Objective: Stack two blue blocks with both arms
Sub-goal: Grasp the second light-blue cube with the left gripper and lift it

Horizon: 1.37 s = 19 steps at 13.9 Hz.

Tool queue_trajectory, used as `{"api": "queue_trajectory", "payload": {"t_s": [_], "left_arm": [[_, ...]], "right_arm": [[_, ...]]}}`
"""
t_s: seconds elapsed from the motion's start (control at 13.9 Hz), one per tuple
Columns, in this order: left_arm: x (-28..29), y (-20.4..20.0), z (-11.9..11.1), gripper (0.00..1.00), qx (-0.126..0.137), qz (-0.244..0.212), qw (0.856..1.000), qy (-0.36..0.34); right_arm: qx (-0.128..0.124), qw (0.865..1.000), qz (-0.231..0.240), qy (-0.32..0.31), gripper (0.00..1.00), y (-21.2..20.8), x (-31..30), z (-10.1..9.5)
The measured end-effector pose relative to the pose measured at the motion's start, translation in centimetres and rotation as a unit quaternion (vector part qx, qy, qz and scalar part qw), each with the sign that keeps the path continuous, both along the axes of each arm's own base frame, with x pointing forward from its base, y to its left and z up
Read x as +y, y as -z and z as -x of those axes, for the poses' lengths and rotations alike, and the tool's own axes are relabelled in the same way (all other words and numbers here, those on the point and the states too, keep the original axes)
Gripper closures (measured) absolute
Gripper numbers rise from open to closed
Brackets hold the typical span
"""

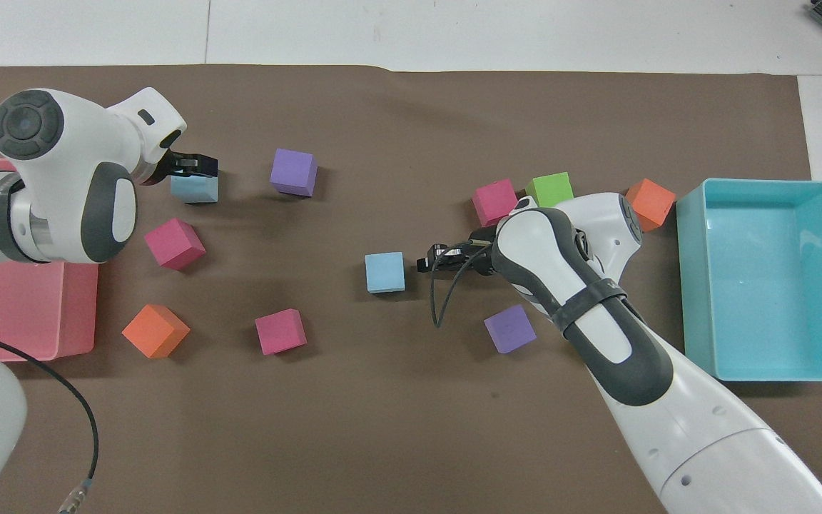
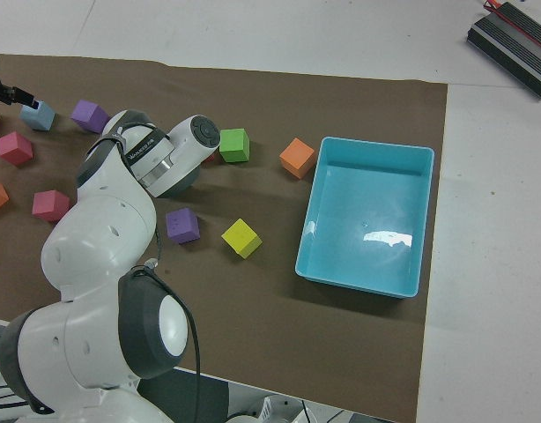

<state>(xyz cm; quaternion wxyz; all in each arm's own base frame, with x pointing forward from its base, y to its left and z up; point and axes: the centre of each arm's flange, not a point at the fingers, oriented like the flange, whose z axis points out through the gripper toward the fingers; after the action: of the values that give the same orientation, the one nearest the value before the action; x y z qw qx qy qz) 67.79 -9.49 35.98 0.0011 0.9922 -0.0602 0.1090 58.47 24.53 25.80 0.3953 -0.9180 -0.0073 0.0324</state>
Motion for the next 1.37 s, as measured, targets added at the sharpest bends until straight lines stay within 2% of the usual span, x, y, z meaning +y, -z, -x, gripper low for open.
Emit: {"api": "queue_trajectory", "payload": {"t_s": [0.43,1.08,1.15,1.22,1.3,1.37], "left_arm": [[-0.3,4.3,-0.3,0.00,0.001,-0.002,1.000,-0.001],[0.5,5.8,0.3,0.00,0.015,-0.007,1.000,-0.008],[0.5,5.8,0.3,0.07,0.015,-0.007,1.000,-0.008],[0.5,5.8,0.3,0.07,0.016,-0.007,1.000,-0.011],[0.5,5.7,0.3,0.15,0.015,-0.006,1.000,-0.015],[0.5,5.7,0.3,0.31,0.015,-0.005,1.000,-0.019]], "right_arm": [[0.000,1.000,0.000,-0.001,0.99,0.0,0.1,0.1],[0.000,1.000,0.000,-0.001,0.99,0.0,0.2,0.1],[-0.001,1.000,0.001,-0.001,0.99,0.0,0.2,0.1],[-0.002,1.000,0.002,0.001,0.99,0.0,0.2,0.0],[-0.003,1.000,0.003,0.002,0.99,0.0,0.2,0.0],[-0.002,1.000,0.003,0.003,0.99,0.0,0.2,0.0]]}}
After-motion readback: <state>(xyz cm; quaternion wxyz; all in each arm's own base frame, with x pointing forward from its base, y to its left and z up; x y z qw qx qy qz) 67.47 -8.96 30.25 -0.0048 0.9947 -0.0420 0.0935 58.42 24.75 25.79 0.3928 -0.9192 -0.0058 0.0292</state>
